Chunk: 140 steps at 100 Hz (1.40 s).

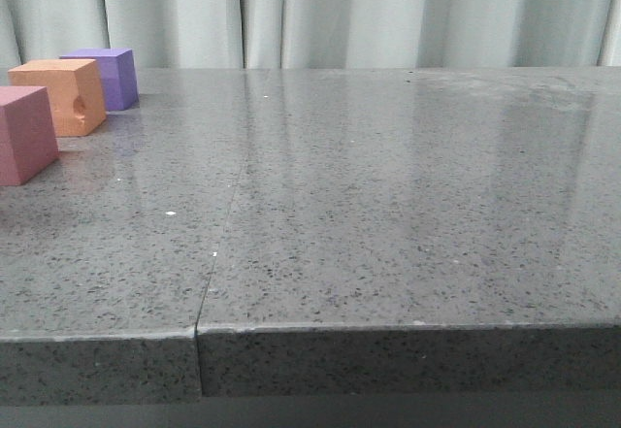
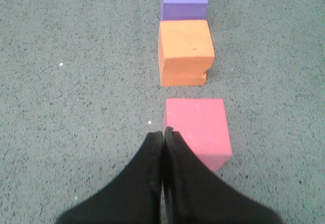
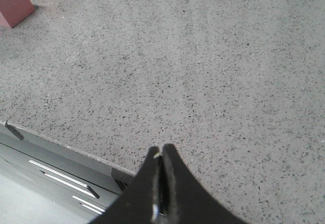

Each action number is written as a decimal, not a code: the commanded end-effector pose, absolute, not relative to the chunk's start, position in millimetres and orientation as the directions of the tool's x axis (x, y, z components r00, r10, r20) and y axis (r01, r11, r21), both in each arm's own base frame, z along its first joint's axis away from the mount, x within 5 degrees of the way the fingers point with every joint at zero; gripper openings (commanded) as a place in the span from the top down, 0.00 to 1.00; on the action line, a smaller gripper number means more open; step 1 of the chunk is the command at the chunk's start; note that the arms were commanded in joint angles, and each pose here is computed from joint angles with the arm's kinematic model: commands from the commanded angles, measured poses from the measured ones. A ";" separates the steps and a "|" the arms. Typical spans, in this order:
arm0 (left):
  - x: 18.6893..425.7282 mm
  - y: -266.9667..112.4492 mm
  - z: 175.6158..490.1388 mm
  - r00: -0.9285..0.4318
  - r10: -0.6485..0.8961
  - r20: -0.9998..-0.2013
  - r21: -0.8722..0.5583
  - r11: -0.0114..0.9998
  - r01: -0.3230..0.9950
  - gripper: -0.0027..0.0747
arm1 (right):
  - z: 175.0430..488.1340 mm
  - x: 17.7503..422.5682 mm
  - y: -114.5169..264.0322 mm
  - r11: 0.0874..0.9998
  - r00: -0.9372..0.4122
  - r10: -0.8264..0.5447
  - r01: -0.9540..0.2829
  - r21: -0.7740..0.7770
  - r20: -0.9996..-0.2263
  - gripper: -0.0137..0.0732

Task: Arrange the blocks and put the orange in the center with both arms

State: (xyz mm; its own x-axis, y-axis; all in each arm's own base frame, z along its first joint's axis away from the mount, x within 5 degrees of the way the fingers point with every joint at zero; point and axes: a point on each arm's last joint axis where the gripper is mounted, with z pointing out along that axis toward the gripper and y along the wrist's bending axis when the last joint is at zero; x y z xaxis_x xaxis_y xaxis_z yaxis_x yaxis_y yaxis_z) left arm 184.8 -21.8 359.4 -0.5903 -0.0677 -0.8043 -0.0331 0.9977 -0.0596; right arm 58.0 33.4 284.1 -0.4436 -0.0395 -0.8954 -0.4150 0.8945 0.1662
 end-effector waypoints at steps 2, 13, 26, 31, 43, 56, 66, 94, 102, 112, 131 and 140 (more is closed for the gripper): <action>170.2 -21.6 369.2 -0.485 -0.072 -0.872 -0.083 0.997 0.001 0.99 | 297.3 60.7 34.0 0.892 -0.371 -0.015 -0.425 0.156 -0.928 0.92; 152.5 -17.6 360.1 -0.473 -0.072 -0.878 -0.081 0.997 0.000 0.99 | 297.3 60.7 34.0 0.892 -0.371 -0.015 -0.425 0.156 -0.928 0.92; 134.5 -14.2 349.9 -0.451 -0.073 -0.890 -0.084 0.996 0.005 0.99 | 297.3 60.7 34.0 0.892 -0.371 -0.015 -0.425 0.156 -0.928 0.92; 127.9 -13.5 345.7 -0.441 -0.081 -0.894 -0.095 0.995 0.009 0.99 | 297.3 60.7 34.0 0.892 -0.371 -0.015 -0.425 0.156 -0.928 0.92; 111.5 -10.1 335.2 -0.429 -0.082 -0.900 -0.095 0.995 0.008 0.99 | 297.3 60.7 34.0 0.892 -0.371 -0.015 -0.425 0.156 -0.928 0.92; 96.9 -6.8 325.4 -0.406 -0.080 -0.910 -0.091 0.996 0.009 0.99 | 297.3 60.7 34.0 0.892 -0.371 -0.015 -0.425 0.156 -0.928 0.92; 88.1 -5.1 316.8 -0.397 -0.082 -0.914 -0.093 0.996 0.010 0.99 | 297.3 60.7 34.0 0.892 -0.371 -0.015 -0.425 0.156 -0.928 0.92; 76.0 -1.1 289.0 -0.391 -0.048 -0.919 -0.056 0.998 0.008 0.99 | 297.3 60.7 34.0 0.892 -0.371 -0.015 -0.425 0.156 -0.928 0.92; 76.1 -1.4 281.7 -0.343 -0.033 -0.939 -0.043 0.999 0.021 0.99 | 297.3 60.7 34.0 0.892 -0.371 -0.015 -0.425 0.156 -0.928 0.92; 75.8 -1.6 274.4 -0.256 -0.001 -0.967 -0.011 0.999 0.037 0.99 | 297.3 60.7 34.0 0.892 -0.371 -0.015 -0.425 0.156 -0.928 0.92; 76.6 -1.2 258.2 -0.095 0.030 -0.995 0.028 0.999 0.021 0.99 | 297.3 60.7 34.0 0.892 -0.371 -0.015 -0.425 0.156 -0.928 0.92; 74.0 0.0 249.5 -0.036 0.030 -0.999 0.029 1.000 0.003 0.99 | 297.3 60.7 34.0 0.892 -0.371 -0.015 -0.425 0.156 -0.928 0.92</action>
